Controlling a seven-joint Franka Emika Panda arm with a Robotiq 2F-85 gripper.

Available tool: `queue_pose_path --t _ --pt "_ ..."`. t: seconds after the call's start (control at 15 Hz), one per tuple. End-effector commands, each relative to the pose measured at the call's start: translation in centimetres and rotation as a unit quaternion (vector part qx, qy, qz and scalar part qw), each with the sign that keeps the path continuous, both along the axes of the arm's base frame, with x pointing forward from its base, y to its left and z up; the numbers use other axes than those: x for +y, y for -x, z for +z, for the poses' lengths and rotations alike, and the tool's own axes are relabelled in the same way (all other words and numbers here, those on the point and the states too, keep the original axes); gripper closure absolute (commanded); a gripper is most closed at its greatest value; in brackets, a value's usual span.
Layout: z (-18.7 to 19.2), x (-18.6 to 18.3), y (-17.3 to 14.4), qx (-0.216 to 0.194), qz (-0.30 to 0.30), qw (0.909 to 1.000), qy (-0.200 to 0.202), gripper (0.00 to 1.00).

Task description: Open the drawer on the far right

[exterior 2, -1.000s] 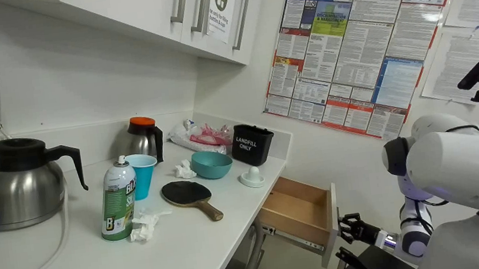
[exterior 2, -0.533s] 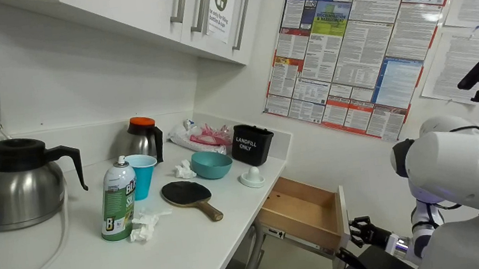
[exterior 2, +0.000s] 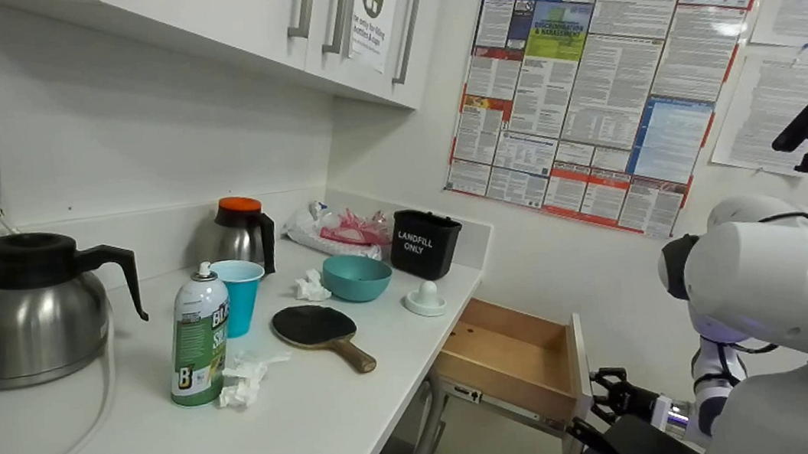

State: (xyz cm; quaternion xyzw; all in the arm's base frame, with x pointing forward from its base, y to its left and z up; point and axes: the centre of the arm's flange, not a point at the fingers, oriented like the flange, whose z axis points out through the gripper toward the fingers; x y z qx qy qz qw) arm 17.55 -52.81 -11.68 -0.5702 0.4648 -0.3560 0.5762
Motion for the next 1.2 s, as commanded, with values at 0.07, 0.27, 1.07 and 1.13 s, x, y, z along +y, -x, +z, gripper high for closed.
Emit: queue_pose_path --t 0.07,0.27,1.07,1.13 --pt "-0.9 -0.4 1.0 0.059 -0.006 0.9982 0.003 0.15" --pt "0.7 0.3 1.9 0.074 -0.007 0.9971 0.017 0.0" --pt "7.8 3.1 5.2 0.018 -0.049 0.9894 0.135 0.0" --pt "9.0 3.8 5.3 0.022 -0.052 0.9887 0.139 0.0"
